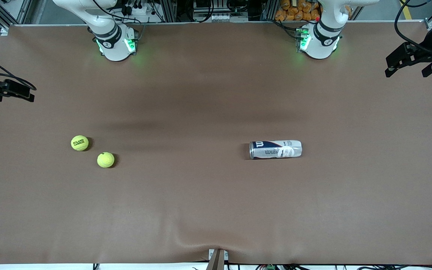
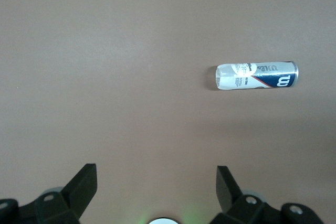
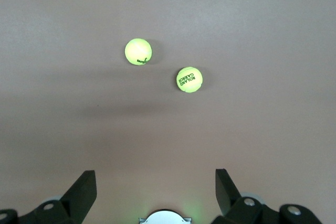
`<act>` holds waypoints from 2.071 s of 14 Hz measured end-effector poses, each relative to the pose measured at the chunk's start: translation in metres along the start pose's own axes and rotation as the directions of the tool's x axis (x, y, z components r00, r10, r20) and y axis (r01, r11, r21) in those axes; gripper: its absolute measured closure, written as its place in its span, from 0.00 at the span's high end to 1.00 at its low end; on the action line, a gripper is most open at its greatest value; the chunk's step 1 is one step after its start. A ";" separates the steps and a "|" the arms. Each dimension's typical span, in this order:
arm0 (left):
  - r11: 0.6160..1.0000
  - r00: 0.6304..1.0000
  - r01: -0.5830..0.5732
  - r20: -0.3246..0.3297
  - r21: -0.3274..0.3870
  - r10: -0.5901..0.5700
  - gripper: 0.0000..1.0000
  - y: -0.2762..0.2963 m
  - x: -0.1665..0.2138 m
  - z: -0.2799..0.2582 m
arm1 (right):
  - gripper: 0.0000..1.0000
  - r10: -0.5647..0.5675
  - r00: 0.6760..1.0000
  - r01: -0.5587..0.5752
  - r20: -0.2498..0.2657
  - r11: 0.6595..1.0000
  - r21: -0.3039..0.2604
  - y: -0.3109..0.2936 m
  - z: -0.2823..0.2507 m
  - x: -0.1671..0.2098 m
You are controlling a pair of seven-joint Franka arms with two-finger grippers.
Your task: Insert tennis ball vertically with right arm
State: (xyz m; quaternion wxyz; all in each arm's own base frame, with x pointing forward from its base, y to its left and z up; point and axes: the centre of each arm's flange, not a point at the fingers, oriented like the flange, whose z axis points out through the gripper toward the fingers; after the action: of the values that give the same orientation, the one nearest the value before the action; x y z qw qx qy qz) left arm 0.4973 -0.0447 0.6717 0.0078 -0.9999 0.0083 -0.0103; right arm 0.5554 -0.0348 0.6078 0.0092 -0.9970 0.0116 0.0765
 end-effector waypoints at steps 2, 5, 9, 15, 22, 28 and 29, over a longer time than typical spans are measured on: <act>1.000 1.000 0.001 0.000 0.000 -0.001 1.00 -0.001 0.000 0.000 | 1.00 -0.012 1.000 0.012 -0.001 1.000 -0.001 -0.005 0.003 0.001; 1.000 1.000 0.002 0.001 0.000 -0.002 1.00 -0.001 0.000 0.000 | 1.00 -0.063 0.998 0.063 -0.004 0.998 -0.001 -0.005 0.011 0.005; 1.000 1.000 0.002 0.007 0.000 -0.002 1.00 -0.001 0.002 0.003 | 1.00 -0.087 0.996 0.087 0.001 0.996 -0.001 -0.005 0.016 0.006; 1.000 1.000 0.004 0.007 0.001 -0.004 1.00 -0.002 0.002 0.004 | 1.00 -0.122 0.992 0.122 0.002 0.992 -0.005 -0.022 0.024 0.009; 1.000 1.000 0.004 -0.004 0.000 -0.004 1.00 -0.002 0.002 -0.002 | 1.00 -0.124 0.992 0.124 0.006 0.992 -0.005 -0.023 0.026 0.009; 1.000 1.000 -0.010 -0.001 0.000 0.010 1.00 0.004 0.003 0.000 | 1.00 -0.128 0.992 0.128 0.008 0.992 -0.004 -0.020 0.028 0.009; 1.000 1.000 -0.023 0.004 0.001 0.023 1.00 0.010 0.004 0.003 | 1.00 -0.130 0.992 0.130 0.008 0.992 -0.004 -0.019 0.028 0.009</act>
State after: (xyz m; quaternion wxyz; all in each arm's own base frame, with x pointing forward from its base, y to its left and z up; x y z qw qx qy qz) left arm 0.5010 -0.0551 0.6689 0.0084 -0.9997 0.0200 -0.0082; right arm 0.5609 -0.0155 0.5790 0.0121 -0.9953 -0.0533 0.0797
